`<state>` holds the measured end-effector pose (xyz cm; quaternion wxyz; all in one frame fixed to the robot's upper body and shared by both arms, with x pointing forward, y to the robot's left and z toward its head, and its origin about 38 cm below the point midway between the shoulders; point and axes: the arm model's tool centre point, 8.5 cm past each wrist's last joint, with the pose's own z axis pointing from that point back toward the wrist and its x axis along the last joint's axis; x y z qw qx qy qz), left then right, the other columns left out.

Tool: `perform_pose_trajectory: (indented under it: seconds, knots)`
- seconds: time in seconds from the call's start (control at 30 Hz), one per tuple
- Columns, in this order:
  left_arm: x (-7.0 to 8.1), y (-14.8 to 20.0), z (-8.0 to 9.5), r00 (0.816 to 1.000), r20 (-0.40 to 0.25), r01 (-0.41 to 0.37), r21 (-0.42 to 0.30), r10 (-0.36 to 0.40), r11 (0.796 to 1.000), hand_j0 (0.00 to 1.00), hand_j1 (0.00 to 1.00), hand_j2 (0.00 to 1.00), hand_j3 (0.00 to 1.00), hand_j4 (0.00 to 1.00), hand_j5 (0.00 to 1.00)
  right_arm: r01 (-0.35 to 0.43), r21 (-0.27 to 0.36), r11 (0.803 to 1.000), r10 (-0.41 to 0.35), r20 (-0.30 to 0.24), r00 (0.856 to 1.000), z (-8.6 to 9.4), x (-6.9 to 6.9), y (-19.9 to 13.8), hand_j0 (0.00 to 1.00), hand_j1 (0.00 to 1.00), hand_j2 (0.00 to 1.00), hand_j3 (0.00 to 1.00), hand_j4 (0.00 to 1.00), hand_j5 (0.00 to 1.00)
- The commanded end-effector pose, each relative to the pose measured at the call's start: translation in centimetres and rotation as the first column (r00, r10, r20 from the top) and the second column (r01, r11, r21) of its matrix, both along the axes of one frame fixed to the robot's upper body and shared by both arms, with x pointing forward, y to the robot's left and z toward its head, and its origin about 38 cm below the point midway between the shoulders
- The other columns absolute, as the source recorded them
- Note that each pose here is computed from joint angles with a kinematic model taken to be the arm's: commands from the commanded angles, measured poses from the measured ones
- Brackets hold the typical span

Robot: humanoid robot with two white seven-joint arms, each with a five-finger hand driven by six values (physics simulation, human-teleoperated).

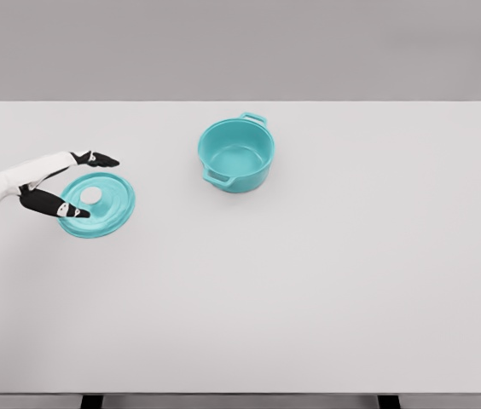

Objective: Cover the pot with left arm

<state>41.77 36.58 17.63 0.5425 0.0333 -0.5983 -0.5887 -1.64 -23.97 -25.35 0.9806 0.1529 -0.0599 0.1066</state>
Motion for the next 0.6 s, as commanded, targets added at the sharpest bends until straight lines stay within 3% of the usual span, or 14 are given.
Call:
perform_pose_trajectory:
  seconds: [0.0, 0.27, 0.57]
  knots:
    - [0.1, 0.2, -0.2, 1.0, -0.004, -0.009, 0.009, 0.009, 1.0, 0.83, 0.83, 0.83, 0.83, 0.83, 0.83, -0.002, 0.001, 1.0, 0.002, 0.0, 1.0, 0.0, 0.0, 0.0, 1.0, 1.0, 1.0, 1.0, 1.0, 1.0]
    - [1.4, 1.9, -1.2, 0.997, -0.028, -0.07, 0.031, 0.071, 0.997, 0.83, 0.83, 0.83, 0.83, 0.83, 0.83, 0.0, 0.0, 1.0, 0.0, 0.0, 1.0, 0.0, 0.0, 0.0, 1.0, 1.0, 1.0, 1.0, 1.0, 1.0]
    - [1.4, 0.7, -2.7, 0.997, -0.056, -0.057, 0.016, 0.058, 0.998, 0.81, 0.81, 0.81, 0.81, 0.81, 0.81, 0.0, 0.0, 1.0, 0.0, 0.0, 1.0, 0.0, 0.0, 0.0, 1.0, 1.0, 1.0, 1.0, 1.0, 1.0]
